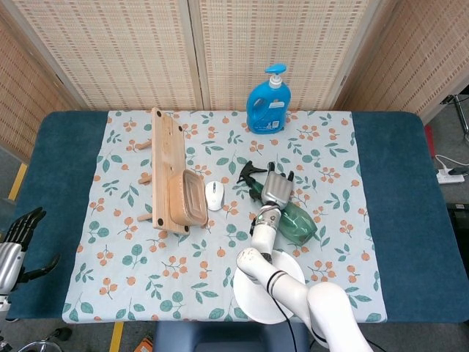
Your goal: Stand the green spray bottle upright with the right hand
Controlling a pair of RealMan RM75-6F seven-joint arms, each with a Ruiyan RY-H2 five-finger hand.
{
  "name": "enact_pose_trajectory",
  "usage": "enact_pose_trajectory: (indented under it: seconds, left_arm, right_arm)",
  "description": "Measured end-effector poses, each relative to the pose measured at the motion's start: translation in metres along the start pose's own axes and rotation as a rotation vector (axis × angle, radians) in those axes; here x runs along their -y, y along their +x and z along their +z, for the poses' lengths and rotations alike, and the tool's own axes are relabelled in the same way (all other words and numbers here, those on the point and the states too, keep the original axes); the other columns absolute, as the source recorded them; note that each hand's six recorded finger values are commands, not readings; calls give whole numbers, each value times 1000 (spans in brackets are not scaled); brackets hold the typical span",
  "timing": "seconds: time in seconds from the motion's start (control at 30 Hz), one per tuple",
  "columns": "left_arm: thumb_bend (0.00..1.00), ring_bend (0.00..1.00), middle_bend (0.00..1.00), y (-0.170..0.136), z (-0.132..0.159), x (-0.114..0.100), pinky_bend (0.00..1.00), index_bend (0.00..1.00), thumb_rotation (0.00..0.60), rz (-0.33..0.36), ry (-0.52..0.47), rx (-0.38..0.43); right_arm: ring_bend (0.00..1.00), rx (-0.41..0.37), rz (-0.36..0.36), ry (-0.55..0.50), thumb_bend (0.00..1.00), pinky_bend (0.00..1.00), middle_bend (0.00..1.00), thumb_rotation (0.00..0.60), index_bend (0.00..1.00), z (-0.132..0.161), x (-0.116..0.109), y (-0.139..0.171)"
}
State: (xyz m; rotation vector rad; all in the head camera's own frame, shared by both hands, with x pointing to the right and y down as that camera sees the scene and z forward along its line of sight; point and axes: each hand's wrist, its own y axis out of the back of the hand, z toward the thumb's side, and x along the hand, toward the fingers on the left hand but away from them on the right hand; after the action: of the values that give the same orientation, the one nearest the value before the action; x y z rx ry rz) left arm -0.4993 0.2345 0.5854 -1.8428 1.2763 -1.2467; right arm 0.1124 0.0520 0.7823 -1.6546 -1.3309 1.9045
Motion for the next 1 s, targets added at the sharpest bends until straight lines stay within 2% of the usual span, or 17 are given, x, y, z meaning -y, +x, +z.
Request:
enact_pose_trajectory:
  seconds: [0.5,0.73,1.0]
  left_arm:
    - [260,0,0,-1,1,1,0,11,600,-6,0,2]
    - [261,0,0,-2,2,2,0,12,600,-13,-3,9]
    - [260,0,0,-2,4,2,0,12,600,-18,-4,15]
  right_arm:
    - [240,-27,-44,-4,214,0,532,600,164,9,-9,3]
    - [243,-55,-99,-22,224,0,535,600,170,21,-27,6]
    - [247,-106,-125,-66,231,0,538,600,183,30,-48,18]
